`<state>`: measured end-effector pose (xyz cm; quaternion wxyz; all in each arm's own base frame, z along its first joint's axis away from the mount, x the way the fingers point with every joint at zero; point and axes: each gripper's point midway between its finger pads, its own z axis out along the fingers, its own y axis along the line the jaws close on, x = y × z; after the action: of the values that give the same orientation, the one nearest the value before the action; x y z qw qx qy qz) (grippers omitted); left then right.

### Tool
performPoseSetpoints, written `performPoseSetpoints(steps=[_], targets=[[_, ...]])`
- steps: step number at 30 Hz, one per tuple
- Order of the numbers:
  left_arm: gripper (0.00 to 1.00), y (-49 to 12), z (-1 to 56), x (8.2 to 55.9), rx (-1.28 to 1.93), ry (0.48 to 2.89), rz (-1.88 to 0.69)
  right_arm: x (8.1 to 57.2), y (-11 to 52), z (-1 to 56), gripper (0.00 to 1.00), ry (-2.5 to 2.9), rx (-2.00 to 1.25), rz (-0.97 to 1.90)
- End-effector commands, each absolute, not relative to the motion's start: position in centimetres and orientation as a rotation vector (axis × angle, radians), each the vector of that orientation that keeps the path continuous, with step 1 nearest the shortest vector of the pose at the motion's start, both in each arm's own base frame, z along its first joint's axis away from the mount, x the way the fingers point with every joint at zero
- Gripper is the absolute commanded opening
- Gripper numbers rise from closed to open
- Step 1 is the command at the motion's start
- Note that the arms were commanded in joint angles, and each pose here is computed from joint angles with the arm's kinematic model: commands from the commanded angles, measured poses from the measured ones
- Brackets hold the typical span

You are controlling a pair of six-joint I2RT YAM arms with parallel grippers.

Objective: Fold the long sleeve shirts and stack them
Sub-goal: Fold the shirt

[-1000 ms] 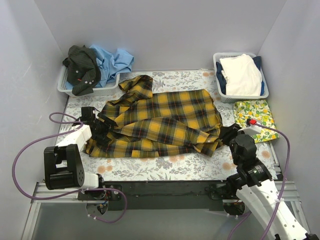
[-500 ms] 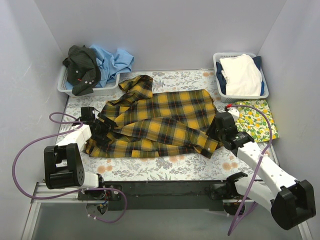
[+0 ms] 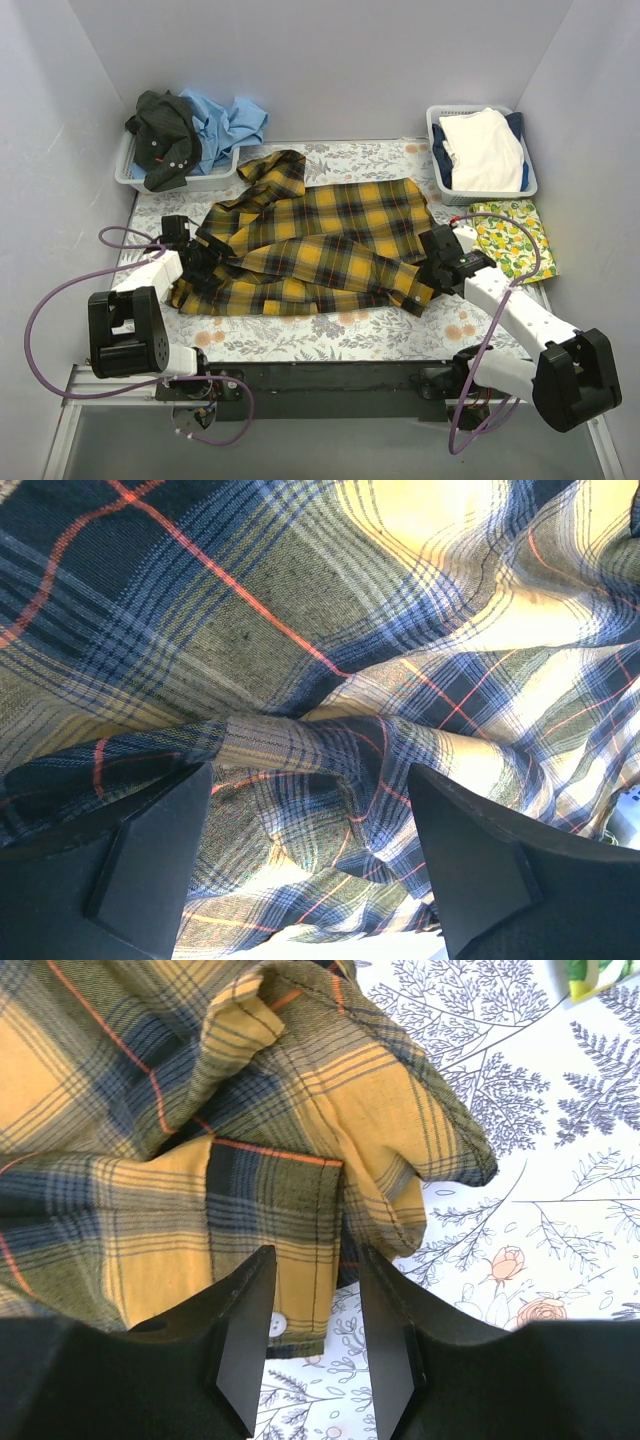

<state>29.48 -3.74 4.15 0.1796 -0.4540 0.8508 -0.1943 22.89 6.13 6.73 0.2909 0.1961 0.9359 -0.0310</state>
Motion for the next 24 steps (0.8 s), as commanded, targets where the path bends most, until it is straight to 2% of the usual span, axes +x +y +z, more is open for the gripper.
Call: performPoseSetpoints(steps=[1,8,10,14,15,19,20,24], targets=[[0.79,-3.4,3.8,28.9,-1.285,2.414,-0.538,23.1,5.1,6.2,0.47,2.481,0.523,-0.164],[0.79,-3.4,4.0,29.0,-1.282,2.412,-0.544,23.4,5.9,4.3,0.47,2.482,0.477,-0.106],[0.79,-3.4,3.9,29.0,-1.282,2.415,-0.542,24.0,6.2,4.1,0.44,2.47,0.459,-0.085],[0.79,-3.4,4.1,29.0,-1.278,2.414,-0.543,24.4,6.7,4.2,0.29,2.462,0.445,-0.053],[0.79,-3.3,4.1,29.0,-1.276,2.414,-0.542,24.6,6.9,4.4,0.22,2.455,0.442,-0.043],[0.79,-3.3,4.0,28.8,-1.278,2.417,-0.538,24.7,7.2,4.6,0.04,2.449,0.436,-0.017],[0.79,-3.3,4.0,28.8,-1.274,2.416,-0.542,24.7,7.3,4.6,0.01,2.454,0.434,-0.012],[0.79,-3.2,4.0,28.6,-1.277,2.413,-0.539,24.7,7.2,5.2,0.01,2.437,0.434,-0.008]])
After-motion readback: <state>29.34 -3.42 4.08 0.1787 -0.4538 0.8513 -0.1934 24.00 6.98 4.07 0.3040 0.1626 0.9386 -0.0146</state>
